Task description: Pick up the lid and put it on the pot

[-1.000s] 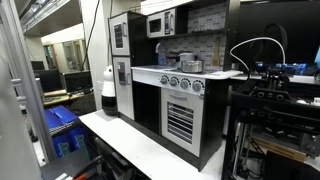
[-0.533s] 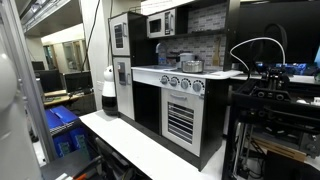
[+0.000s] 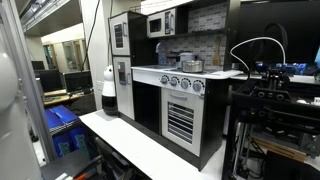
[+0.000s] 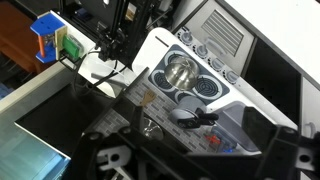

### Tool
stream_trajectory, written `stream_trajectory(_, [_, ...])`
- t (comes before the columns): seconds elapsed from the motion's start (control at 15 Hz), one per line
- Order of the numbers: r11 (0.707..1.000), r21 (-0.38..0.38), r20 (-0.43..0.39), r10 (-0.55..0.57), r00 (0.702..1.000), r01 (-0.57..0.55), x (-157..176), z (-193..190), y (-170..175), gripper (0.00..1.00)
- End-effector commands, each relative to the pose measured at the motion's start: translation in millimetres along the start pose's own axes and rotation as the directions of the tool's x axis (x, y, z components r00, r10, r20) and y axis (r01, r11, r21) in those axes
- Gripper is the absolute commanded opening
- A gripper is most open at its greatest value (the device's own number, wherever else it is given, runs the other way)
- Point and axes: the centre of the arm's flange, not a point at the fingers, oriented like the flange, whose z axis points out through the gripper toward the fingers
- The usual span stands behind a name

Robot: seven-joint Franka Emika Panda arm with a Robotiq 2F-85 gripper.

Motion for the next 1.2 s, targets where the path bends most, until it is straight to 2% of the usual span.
stream_trajectory(0.0, [1.0,0.004,0.014,0.011,1.0,-0.011,-0.5,-1.7,0.6,1.0])
stream_trajectory(0.2, [0.998,0.024,0.017,0.066,0.998,-0.066,-2.9,-1.5,-2.8,1.0])
stream_trajectory(0.6, [0.981,0.013,0.014,0.194,0.981,-0.195,-3.9,-1.2,-6.8,1.0])
stream_trajectory(0.8, [0.975,0.014,0.038,0.221,0.974,-0.222,-4.2,-2.7,-8.2,1.0])
stream_trajectory(1.0, [0.966,0.002,0.11,0.256,0.961,-0.257,-8.0,-4.0,-11.2,1.0])
stream_trajectory(1.07, [0.972,0.014,0.068,0.233,0.97,-0.235,-6.7,0.3,-9.7,1.0])
stream_trajectory(1.13, [0.97,0.014,0.079,0.24,0.968,-0.241,-7.8,0.5,-11.0,1.0])
